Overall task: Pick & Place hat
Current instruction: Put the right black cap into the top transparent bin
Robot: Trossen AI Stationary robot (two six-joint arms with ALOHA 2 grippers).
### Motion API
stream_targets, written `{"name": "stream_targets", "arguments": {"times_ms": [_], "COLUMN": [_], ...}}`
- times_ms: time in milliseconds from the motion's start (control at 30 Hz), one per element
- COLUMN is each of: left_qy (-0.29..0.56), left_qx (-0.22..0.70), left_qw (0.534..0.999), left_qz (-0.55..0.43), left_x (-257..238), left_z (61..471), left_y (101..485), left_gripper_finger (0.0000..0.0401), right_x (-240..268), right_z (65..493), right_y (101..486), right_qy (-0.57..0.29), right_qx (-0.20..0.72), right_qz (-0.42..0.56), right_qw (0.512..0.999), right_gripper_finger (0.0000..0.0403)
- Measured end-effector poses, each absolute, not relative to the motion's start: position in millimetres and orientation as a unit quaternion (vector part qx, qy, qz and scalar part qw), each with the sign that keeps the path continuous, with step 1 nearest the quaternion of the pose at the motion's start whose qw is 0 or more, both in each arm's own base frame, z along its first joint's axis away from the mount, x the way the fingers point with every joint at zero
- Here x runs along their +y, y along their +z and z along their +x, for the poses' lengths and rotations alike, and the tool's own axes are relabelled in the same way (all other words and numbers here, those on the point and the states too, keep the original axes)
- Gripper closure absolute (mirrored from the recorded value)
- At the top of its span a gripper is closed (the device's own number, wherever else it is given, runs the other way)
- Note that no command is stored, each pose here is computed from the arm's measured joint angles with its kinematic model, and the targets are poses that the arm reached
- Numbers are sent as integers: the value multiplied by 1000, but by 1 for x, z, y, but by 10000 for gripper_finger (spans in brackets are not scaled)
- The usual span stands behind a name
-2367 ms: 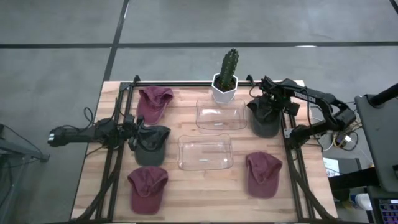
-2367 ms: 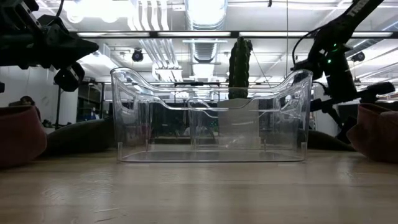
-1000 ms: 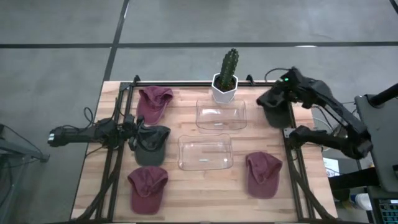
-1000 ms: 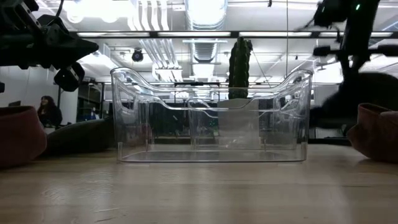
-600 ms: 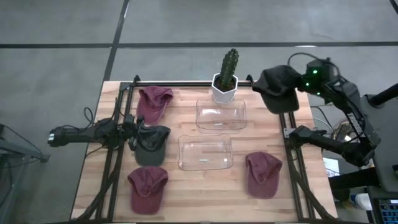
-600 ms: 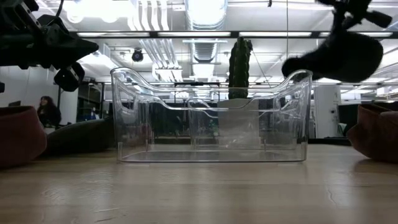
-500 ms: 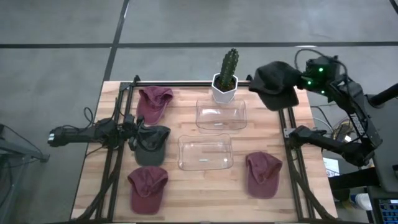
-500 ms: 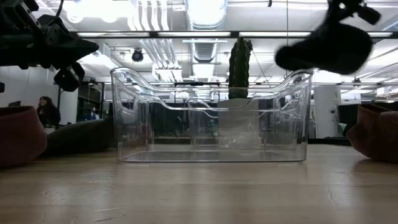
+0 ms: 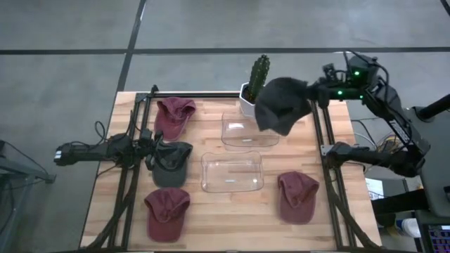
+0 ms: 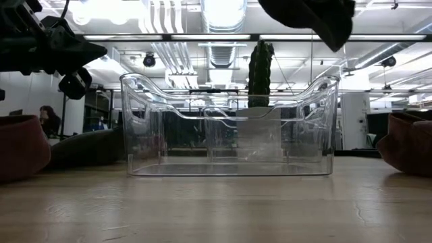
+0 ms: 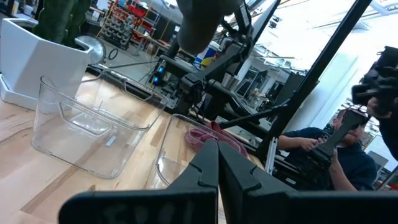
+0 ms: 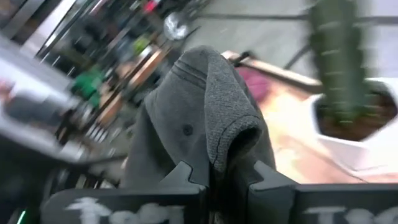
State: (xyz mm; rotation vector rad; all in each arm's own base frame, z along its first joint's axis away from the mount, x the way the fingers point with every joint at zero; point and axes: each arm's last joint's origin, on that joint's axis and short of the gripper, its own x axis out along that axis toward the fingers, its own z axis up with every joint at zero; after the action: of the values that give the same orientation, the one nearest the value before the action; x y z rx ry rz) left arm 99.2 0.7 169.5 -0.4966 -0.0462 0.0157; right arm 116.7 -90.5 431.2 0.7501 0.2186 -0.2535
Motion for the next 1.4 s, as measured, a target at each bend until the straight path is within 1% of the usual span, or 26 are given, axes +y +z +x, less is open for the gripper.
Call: {"name": "stream_targets", "arguments": {"times_ms": [167,267,333,467,633,700,833,933,1200,1333,1400], "left_qy": [8,8,8,8,8,8,8,8,8,8,8], "left_qx": [-23,-23,-23,-23,-23,-23,-23,-23,-23,-23,-23], "left_qw": [969,969,969,969,969,969,969,969,969,969,968], "left_qz": [-246,-246,-247,-247,-247,-247,-247,-247,-247,-248,-248], "left_x": [1,1,1,1,1,1,1,1,1,1,1], "left_z": [99,99,99,99,99,99,99,99,99,99,99], "left_y": [169,169,169,169,169,169,169,169,169,169,169], "left_gripper_finger": [401,401,401,401,401,401,401,401,401,401,401], "right_x": [-84,-78,-75,-76,-80,-83,-92,-101,-120,-127,-130], "right_z": [149,166,176,189,201,206,219,232,269,279,283], "right_y": [430,429,429,427,420,418,408,397,358,348,344], "right_qy": [26,112,149,178,182,168,78,33,29,33,20], "right_qx": [135,143,143,142,154,158,170,187,255,295,317], "right_qz": [294,256,246,240,250,261,271,267,258,237,226], "right_qw": [946,949,947,943,938,937,944,945,931,925,921], "right_gripper_finger": [390,390,390,390,390,390,390,390,390,390,390]}}
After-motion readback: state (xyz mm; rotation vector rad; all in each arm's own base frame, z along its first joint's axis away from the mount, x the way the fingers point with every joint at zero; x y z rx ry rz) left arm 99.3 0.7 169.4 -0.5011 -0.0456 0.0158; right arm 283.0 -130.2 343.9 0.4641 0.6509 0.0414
